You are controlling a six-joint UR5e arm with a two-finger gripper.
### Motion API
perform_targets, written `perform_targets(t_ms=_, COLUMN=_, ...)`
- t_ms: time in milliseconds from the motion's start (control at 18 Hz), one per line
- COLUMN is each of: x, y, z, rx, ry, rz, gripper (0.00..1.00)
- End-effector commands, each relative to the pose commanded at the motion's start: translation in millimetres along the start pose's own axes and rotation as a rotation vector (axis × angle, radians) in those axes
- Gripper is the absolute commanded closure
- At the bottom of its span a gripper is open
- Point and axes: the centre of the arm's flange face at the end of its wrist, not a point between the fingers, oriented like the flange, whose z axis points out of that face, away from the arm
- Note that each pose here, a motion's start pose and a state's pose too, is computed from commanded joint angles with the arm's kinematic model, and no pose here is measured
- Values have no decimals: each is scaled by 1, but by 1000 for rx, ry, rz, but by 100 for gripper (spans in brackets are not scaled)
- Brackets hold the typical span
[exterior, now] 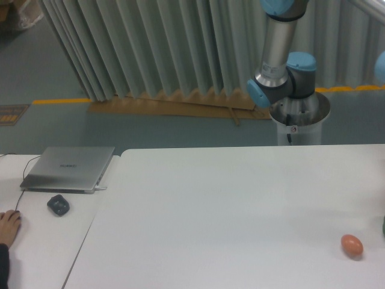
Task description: Place the bread in the basket
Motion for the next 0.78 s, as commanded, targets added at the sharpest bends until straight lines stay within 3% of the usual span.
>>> perform_targets(t_ms=56, x=9, y=-4, z=4, rx=41, ry=59, rz=1, gripper=0)
perform_targets(t_ms=111, x=11, y=-7, z=1, rx=75, ry=74, rz=-2, gripper=0)
perform_targets(t_ms=778, x=31, y=-17, z=-13, rx=88, ry=66, rz=24, gripper=0)
